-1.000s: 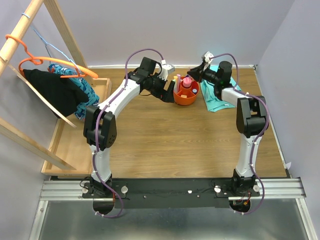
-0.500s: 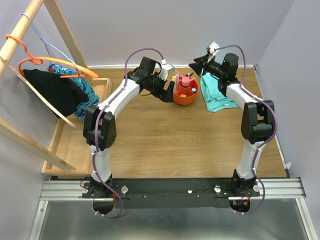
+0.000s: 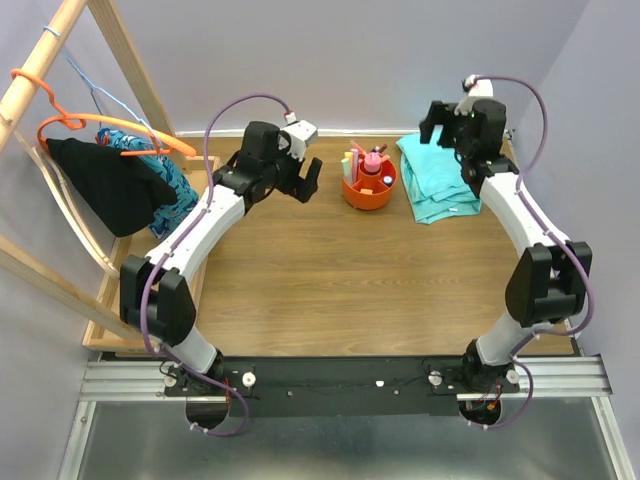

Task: Sort the stationery into containers
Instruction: Reset both arms

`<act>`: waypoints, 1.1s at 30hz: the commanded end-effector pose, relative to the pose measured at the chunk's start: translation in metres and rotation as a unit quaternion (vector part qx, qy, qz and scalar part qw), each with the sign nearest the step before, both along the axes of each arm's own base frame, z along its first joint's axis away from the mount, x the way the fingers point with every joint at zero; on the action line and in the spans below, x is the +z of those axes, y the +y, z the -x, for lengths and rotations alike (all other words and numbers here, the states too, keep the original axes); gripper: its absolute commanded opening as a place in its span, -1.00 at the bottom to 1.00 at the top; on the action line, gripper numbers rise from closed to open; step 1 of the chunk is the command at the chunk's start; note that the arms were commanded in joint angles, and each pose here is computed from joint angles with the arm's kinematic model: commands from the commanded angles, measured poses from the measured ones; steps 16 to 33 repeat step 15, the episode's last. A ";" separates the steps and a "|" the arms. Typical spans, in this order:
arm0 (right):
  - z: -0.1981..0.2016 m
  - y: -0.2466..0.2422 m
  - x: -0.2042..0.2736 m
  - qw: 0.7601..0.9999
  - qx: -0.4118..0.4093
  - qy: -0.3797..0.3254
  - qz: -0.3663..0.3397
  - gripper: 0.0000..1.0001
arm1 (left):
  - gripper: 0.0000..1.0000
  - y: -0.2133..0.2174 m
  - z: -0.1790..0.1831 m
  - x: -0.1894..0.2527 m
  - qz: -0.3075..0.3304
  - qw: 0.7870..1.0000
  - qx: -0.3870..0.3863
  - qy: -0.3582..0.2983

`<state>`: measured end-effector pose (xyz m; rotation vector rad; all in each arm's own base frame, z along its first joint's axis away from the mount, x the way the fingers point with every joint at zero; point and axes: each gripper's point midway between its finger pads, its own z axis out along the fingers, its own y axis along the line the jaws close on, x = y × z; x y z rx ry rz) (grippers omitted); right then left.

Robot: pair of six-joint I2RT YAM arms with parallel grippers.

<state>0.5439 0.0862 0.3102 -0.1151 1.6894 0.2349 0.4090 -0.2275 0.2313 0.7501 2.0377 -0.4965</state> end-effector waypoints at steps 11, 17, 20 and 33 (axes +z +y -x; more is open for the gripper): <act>0.131 -0.091 -0.064 0.965 -0.207 0.151 0.056 1.00 | 0.97 0.043 -0.029 -0.021 -0.070 0.985 0.140 -0.076; 0.142 -0.092 -0.059 0.967 -0.203 0.143 0.061 1.00 | 0.97 0.036 -0.030 -0.021 -0.062 0.987 0.131 -0.071; 0.142 -0.092 -0.059 0.967 -0.203 0.143 0.061 1.00 | 0.97 0.036 -0.030 -0.021 -0.062 0.987 0.131 -0.071; 0.142 -0.092 -0.059 0.967 -0.203 0.143 0.061 1.00 | 0.97 0.036 -0.030 -0.021 -0.062 0.987 0.131 -0.071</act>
